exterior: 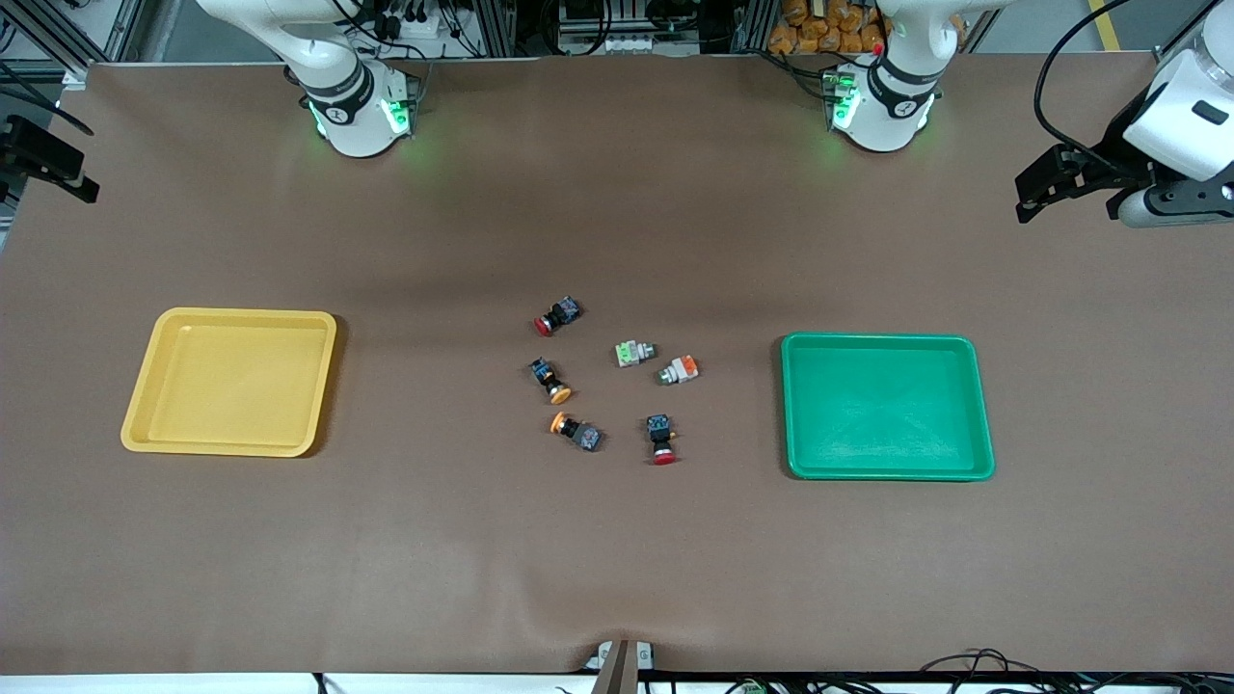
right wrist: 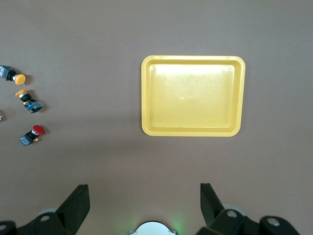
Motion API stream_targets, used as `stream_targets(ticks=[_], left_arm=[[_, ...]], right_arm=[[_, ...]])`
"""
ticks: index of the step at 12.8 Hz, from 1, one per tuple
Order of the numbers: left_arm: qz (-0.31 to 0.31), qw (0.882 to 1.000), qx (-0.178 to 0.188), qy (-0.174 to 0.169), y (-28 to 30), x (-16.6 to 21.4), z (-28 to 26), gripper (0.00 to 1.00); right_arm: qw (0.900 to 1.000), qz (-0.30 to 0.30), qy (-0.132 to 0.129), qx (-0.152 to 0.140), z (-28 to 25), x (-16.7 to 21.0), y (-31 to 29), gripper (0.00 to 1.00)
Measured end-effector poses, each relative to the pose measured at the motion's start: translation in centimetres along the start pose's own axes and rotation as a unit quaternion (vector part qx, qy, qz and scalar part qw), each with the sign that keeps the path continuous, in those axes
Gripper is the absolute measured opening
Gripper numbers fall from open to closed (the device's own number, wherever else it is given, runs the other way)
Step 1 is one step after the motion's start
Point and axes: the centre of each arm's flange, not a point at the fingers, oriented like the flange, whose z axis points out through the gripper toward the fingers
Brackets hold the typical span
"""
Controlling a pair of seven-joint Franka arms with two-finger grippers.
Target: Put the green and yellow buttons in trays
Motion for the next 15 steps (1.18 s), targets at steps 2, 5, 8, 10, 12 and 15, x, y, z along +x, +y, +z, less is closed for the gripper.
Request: stream_targets(ticks=[2,5,8,10,12,15], left_arm=[[0.0,1.0,0.0,0.0,0.0,0.0,0.0,1.0],[-0.002,1.0,0.0,0.0,-0.2,0.0,0.0,1.0],[-0.005,1.0,-0.001,-0.003,-0.6,0.2,0.2,1.0],[-0.003,1.0,-0.001,-0.006,-0.4,0.4,0.6,1.0],[-0.001,1.0,-0.002,-0.015,-0.2,0.7,1.3,1.0],[-0.003,0.999,-0.012,-0.036,1.6,1.4,3.9,1.0]], right_arm=[[1.0,-0.007,-0.004,0.004,0.3,0.2,-0.2,1.0],[1.0,-0.01,-0.005,0.005,0.4,0.2,-0.3,1.0],[1.0,-0.011,-0.007,0.005,0.4,0.2,-0.4,1.0],[1.0,-0.011,-0.009,0.005,0.4,0.1,-0.4,1.0],[1.0,-0.011,-0.01,0.005,0.5,0.1,-0.4,1.0],[1.0,-0.013,-0.011,0.006,0.5,0.2,-0.6,1.0]])
